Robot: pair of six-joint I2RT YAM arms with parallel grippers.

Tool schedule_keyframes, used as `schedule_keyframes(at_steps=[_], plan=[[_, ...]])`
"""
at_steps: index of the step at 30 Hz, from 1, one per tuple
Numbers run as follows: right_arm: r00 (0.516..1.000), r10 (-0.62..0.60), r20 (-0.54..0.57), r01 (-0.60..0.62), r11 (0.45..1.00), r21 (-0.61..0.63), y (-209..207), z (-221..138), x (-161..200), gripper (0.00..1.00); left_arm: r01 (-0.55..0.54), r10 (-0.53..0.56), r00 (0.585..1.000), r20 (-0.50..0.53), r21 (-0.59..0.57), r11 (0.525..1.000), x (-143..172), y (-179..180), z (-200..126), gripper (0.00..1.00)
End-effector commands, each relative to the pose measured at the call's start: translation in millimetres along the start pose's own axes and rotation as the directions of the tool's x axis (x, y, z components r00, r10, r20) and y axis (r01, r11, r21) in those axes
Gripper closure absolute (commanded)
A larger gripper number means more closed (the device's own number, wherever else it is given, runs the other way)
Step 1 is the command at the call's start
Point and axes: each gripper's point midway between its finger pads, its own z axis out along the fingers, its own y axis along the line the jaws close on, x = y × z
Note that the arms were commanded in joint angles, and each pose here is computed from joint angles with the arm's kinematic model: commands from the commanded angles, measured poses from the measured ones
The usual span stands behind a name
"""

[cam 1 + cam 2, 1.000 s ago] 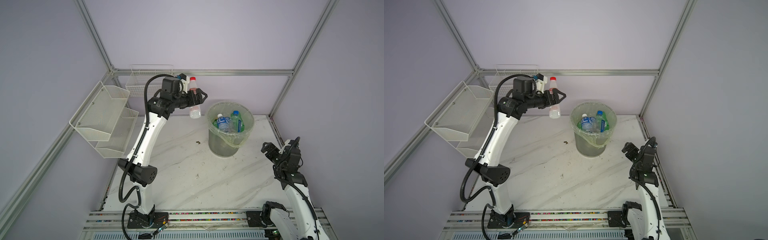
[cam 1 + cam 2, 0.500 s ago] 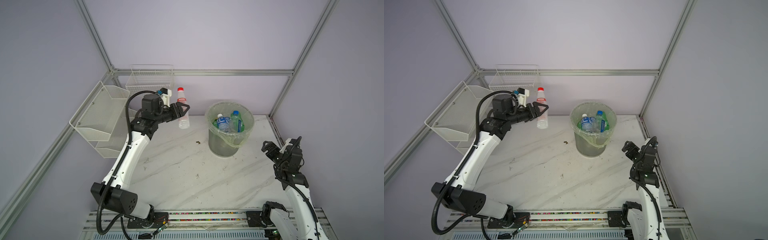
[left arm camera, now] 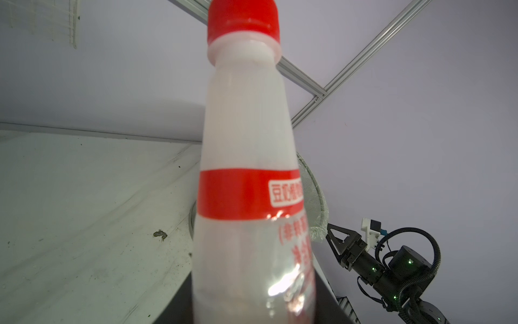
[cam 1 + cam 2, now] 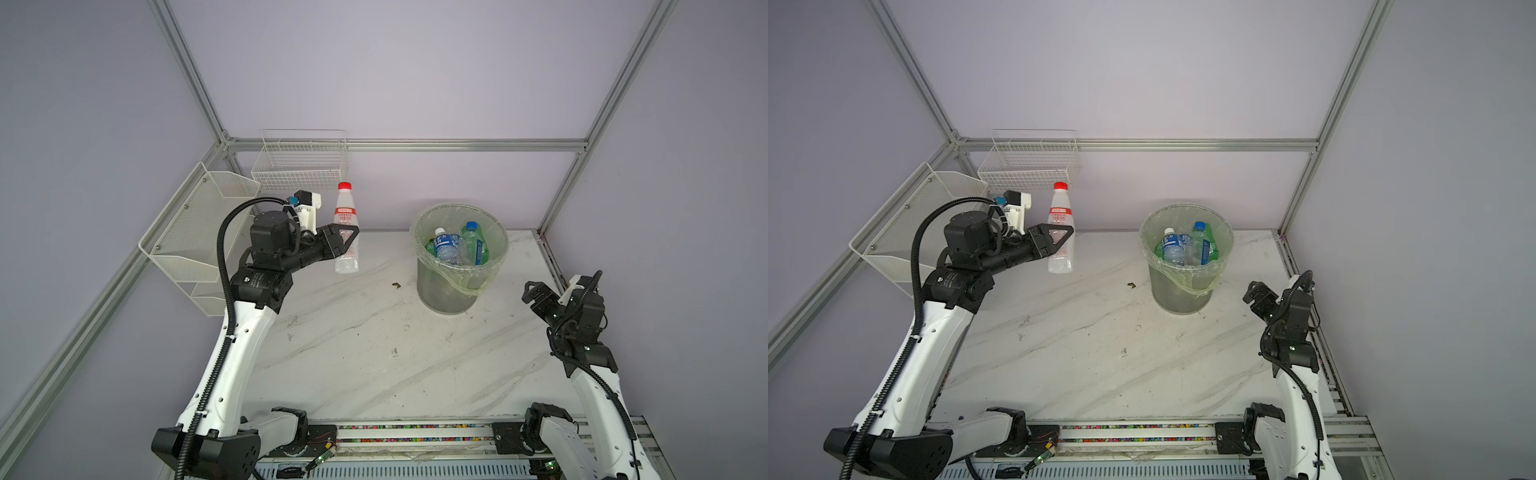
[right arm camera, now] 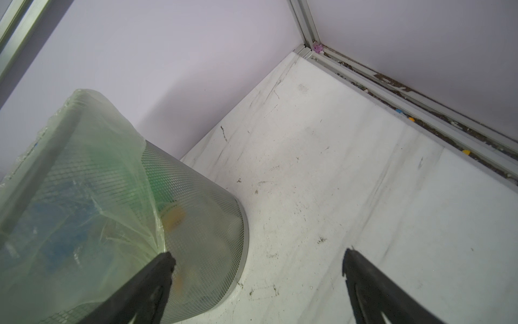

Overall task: Throw the plastic bottles in the bin
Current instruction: Throw the plastic bottle into the trash bin.

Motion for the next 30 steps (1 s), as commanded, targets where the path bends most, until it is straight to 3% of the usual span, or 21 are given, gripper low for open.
schedule_keyframes(at_steps=[1,7,9,11,13,15,19,21,26,30], plan=[[1.000,-0.014,0.024,0.015,1.000,-0.016,7,-6,-9,0.03,-0.030,0.028,0.999,0.028,0.065,0.997,-11,-15,-2,0.52],[1.000,-0.010,0.021,0.010,1.000,-0.018,6,-6,-7,0.03,-0.038,0.029,0.996,0.087,0.110,0.993,-33,-34,-4,0.49],[1.000,-0.011,0.022,0.012,1.000,-0.017,7,-6,-8,0.03,-0.041,0.030,0.996,0.080,0.140,0.989,-40,-51,11,0.48],[1.000,-0.014,0.024,0.014,1.000,-0.018,8,-7,-9,0.03,-0.066,0.064,0.998,0.020,0.172,0.983,-32,-79,55,0.36],[1.000,-0.014,0.028,0.014,1.000,-0.018,8,-7,-11,0.03,-0.140,0.159,0.978,-0.134,0.140,0.980,-2,-105,117,0.23],[0.999,-0.012,0.030,0.013,1.000,-0.017,9,-8,-13,0.03,-0.180,0.204,0.958,-0.204,0.132,0.975,2,-128,144,0.12],[0.998,-0.021,0.060,0.022,1.000,-0.018,16,-19,-24,0.03,-0.098,0.124,0.972,-0.200,0.135,0.986,5,-120,153,0.00],[0.997,-0.025,0.076,0.027,0.999,-0.030,20,-23,-28,0.03,-0.074,0.115,0.973,-0.202,0.199,0.977,12,-129,150,0.00],[0.996,-0.023,0.091,0.033,0.994,-0.106,43,-33,-44,0.03,-0.050,0.110,0.957,-0.269,0.220,0.974,38,-132,161,0.00],[0.991,-0.035,0.127,0.051,0.991,-0.127,57,-44,-61,0.03,-0.084,0.130,0.967,-0.221,0.208,0.975,27,-137,150,0.00]])
